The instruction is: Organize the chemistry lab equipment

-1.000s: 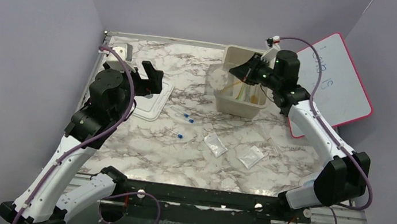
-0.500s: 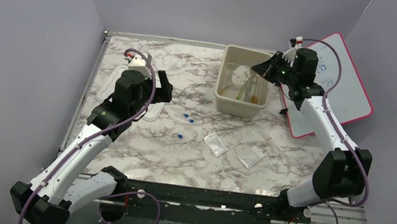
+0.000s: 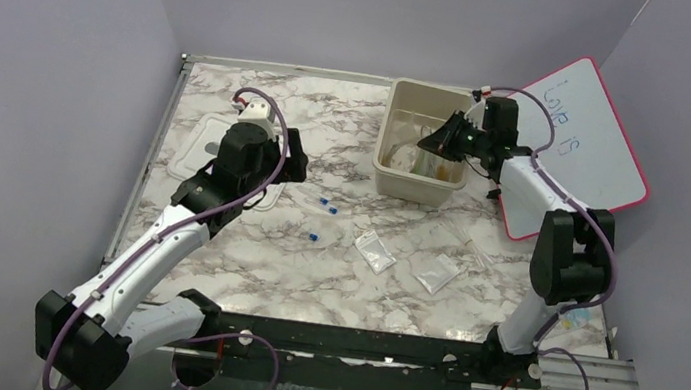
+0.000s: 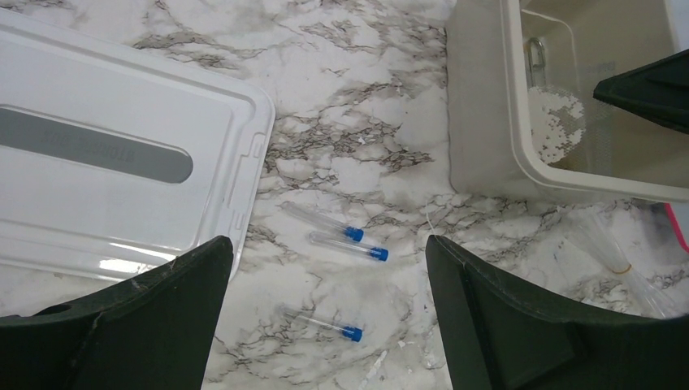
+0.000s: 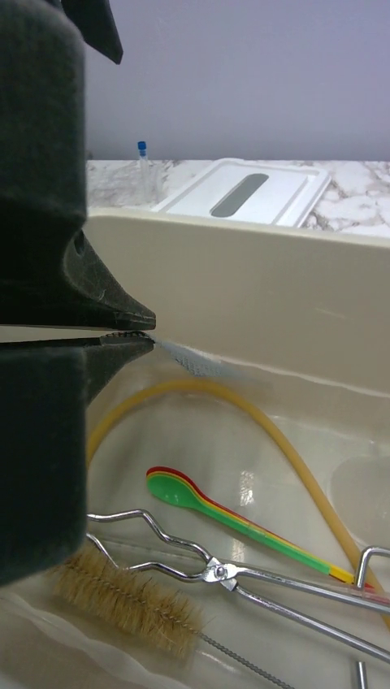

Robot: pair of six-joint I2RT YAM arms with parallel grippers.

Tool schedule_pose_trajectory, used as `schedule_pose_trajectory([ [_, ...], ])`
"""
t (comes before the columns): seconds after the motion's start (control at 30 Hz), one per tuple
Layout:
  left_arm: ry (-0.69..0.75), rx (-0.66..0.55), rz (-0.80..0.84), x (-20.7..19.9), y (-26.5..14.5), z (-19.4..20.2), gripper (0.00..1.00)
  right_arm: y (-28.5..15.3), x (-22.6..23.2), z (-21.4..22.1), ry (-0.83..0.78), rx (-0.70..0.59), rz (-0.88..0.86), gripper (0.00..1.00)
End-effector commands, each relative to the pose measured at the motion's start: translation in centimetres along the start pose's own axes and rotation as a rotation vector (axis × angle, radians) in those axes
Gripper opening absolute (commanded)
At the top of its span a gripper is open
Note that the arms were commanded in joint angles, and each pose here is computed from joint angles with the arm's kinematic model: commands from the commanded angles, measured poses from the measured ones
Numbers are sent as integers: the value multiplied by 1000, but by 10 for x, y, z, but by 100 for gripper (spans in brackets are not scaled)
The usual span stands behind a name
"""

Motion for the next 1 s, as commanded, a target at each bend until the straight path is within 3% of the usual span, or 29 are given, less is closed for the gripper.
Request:
schedule_pose_trajectory([
  [0.0,-9,-14,21,-4,7,-2,91,8,-3,1,4,13,-24,16],
  [0.3,9,-11,20,-4,9,-2,91,-4,-7,-6,-41,-31,74,31],
  [0.57,10,-4,38,-5,7,3,91,-53,13,-15,-199,-141,179,38],
  [0.77,-69,58,191,-33,5,18,91,-88,33,26,-280,-143,202,43],
  [0.97,-193,187,408,-73,11,57,84,-115,42,85,-287,-75,140,45],
])
Point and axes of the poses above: each gripper's point midway between its finger pads, its own y axis out along the fingers, its own x axis along the line the jaws close on, z = x × y, the point moved 1 cm from there along -y, back along the fingers, and after that the axes turned 8 degrees about y, right-handed, at the moved point
